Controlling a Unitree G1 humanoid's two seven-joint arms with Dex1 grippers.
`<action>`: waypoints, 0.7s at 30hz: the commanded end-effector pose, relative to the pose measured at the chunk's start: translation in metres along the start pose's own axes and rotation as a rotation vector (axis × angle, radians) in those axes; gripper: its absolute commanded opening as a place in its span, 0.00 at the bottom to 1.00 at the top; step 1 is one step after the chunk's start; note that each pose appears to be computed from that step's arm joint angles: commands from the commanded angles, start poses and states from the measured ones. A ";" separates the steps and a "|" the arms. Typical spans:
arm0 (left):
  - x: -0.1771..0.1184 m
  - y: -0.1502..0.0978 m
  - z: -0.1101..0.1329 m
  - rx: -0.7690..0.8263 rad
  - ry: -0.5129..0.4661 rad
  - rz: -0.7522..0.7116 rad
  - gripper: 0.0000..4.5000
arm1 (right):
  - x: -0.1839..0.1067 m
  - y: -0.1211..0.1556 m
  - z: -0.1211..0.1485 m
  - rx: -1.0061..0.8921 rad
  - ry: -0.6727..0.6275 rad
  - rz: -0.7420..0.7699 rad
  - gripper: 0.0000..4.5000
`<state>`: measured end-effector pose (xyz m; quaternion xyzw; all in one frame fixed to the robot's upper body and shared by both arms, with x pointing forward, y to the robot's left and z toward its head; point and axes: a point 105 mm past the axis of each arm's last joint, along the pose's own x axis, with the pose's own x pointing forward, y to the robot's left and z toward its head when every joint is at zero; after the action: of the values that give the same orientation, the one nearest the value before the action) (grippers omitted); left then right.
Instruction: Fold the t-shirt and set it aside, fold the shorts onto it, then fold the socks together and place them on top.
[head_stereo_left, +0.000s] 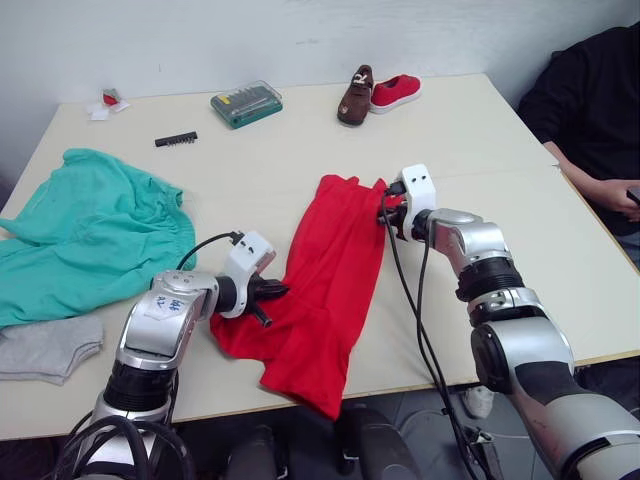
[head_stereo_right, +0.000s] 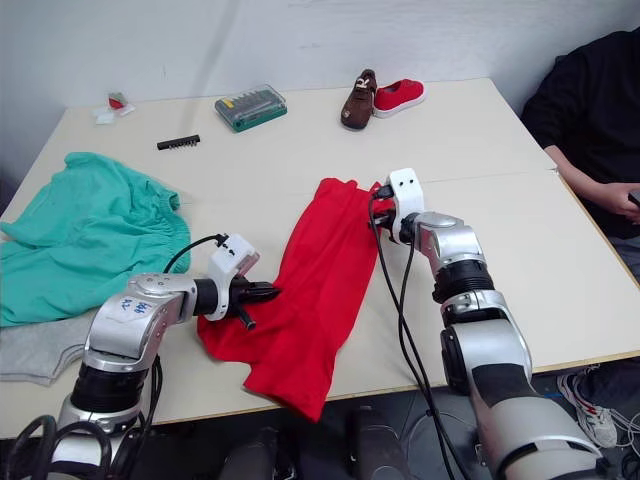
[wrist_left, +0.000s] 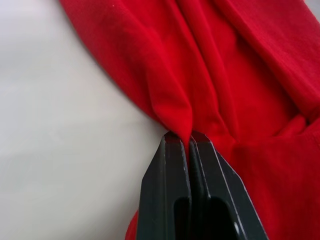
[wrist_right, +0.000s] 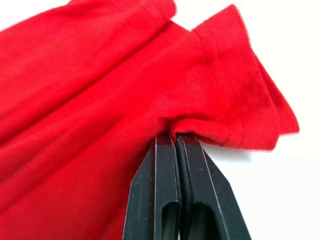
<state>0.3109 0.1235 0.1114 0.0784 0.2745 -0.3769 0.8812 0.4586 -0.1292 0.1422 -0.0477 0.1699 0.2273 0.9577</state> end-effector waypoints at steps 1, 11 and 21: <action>0.000 0.001 -0.014 -0.054 0.036 0.015 0.00 | -0.003 -0.003 0.014 -0.042 -0.046 -0.001 0.00; -0.008 0.010 -0.015 -0.079 0.025 -0.009 0.41 | -0.013 -0.008 0.011 -0.131 -0.051 0.008 0.30; -0.044 0.062 0.021 -0.052 -0.041 -0.006 1.00 | -0.083 -0.004 0.002 -0.094 -0.062 0.034 1.00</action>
<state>0.3308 0.1879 0.1336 0.0484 0.2921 -0.3643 0.8829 0.4039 -0.1768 0.1492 -0.0958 0.1592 0.2279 0.9558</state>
